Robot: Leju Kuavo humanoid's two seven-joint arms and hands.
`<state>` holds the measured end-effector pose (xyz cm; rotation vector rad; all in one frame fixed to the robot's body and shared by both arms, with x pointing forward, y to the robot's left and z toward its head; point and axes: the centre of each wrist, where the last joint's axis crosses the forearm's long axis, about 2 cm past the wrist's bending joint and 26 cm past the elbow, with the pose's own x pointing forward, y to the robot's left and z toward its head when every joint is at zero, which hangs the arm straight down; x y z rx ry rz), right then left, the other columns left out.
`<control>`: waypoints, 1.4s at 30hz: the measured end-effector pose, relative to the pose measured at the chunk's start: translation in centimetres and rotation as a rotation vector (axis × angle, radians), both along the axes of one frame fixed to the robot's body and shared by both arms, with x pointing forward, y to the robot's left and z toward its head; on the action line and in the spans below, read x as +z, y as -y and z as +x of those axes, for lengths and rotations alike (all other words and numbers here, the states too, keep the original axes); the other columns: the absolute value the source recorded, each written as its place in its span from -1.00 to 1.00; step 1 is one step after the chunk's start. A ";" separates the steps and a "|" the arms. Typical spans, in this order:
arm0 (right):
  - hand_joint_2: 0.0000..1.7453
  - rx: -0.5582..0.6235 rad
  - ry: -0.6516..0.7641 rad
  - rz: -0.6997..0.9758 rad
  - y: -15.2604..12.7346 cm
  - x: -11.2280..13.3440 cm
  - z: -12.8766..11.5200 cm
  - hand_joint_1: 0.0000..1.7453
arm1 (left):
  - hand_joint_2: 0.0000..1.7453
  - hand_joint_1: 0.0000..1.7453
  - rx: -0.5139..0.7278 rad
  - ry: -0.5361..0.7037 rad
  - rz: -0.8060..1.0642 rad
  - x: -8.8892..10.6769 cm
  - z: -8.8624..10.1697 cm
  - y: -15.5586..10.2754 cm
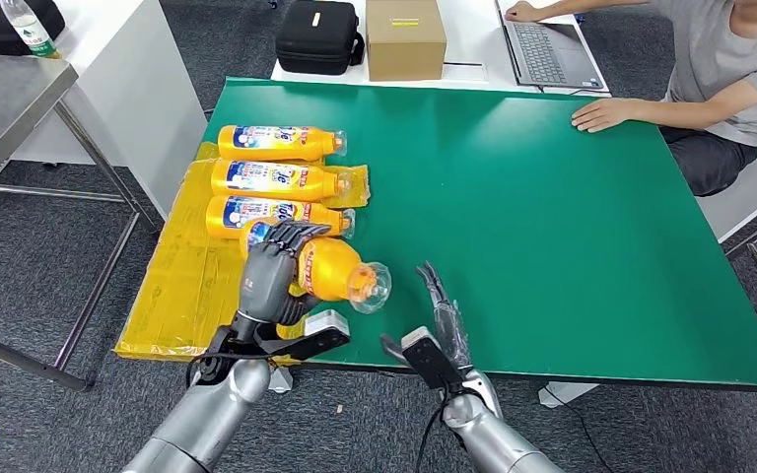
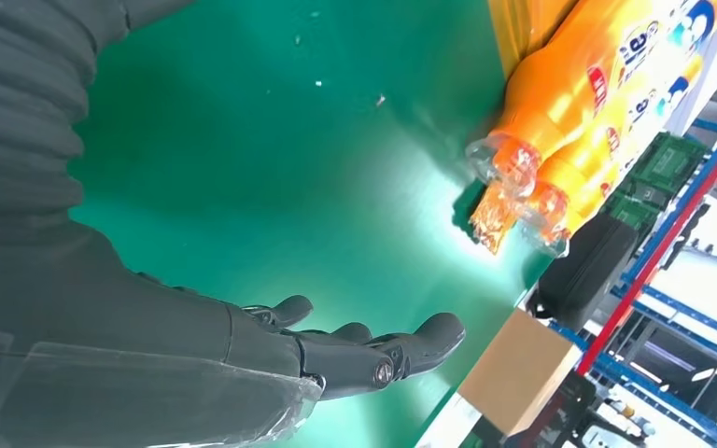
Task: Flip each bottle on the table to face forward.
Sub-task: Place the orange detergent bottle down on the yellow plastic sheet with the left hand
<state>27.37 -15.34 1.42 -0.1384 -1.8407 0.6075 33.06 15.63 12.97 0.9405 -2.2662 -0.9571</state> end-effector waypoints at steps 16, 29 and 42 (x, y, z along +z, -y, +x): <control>1.00 -0.169 -0.034 0.037 2.5 -1.5 -1.8 -1.00 | 1.00 1.00 0.280 -0.383 0.423 -2.9 1.5 -1.4; 1.00 -0.222 -0.050 0.064 3.8 -2.0 -2.8 -1.00 | 1.00 1.00 0.308 -0.475 0.582 -3.6 2.8 -2.7; 1.00 -0.224 -0.040 0.068 4.1 -1.9 -2.9 -1.00 | 1.00 0.21 0.301 -0.467 0.635 -3.7 3.3 -2.5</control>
